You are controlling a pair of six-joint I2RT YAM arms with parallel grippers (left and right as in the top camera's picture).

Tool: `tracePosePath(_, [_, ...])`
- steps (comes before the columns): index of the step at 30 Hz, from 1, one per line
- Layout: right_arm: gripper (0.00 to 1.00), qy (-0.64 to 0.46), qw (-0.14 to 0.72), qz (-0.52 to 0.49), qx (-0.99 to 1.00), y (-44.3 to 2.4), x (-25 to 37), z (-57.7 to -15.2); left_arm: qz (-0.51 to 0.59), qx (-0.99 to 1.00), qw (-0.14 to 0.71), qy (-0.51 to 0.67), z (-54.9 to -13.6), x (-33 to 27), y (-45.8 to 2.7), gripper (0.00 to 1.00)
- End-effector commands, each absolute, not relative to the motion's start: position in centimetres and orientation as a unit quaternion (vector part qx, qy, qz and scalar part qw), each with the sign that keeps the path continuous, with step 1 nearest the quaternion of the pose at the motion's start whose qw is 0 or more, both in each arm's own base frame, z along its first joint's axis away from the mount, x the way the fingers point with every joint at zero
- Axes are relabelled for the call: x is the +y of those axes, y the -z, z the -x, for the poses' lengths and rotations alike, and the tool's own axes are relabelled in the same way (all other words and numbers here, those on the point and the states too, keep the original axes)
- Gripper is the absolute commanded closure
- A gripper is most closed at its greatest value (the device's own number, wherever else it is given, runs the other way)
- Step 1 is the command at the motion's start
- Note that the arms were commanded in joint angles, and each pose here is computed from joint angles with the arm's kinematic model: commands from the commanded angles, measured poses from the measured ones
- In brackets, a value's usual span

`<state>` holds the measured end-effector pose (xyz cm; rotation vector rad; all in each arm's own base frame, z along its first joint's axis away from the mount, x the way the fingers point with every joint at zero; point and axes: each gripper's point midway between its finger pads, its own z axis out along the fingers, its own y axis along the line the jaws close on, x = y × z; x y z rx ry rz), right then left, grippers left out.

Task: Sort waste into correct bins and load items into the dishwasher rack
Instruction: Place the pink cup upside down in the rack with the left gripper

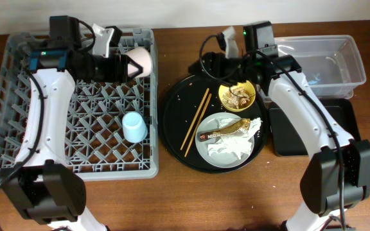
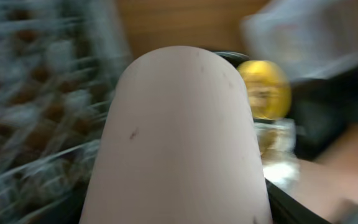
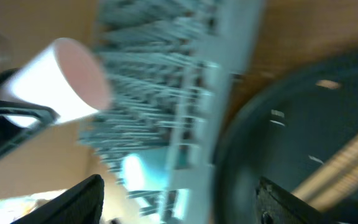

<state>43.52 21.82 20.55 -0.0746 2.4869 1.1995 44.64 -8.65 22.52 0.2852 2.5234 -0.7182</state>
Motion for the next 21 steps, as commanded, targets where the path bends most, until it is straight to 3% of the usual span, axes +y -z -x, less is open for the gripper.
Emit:
tracePosePath(1, [0.15,-0.327,0.202,0.014,0.923,-18.0,19.1,-43.7,-0.038,0.963,0.265,0.041,-46.0,-4.5,-22.6,0.33])
tracePosePath(6, [0.08,-0.272,0.176,0.0,0.946,-16.2,17.4,-42.6,-0.062,0.974,0.216,-0.004,-45.7,-6.9,-18.8,0.33])
tracePosePath(11, [0.08,-0.265,0.169,0.003,0.949,-15.9,17.1,-42.2,-0.052,0.989,0.137,-0.006,-45.0,-7.0,-13.6,0.34])
tracePosePath(17, [0.08,-0.264,0.166,0.003,0.95,-15.8,17.1,-42.1,-0.059,0.991,0.123,0.0,-45.4,-7.8,-11.6,0.33])
tracePosePath(21, [0.07,-0.263,0.162,0.002,0.951,-15.7,17.1,-41.9,-0.061,0.992,0.109,-0.002,-45.4,-7.8,-10.4,0.13])
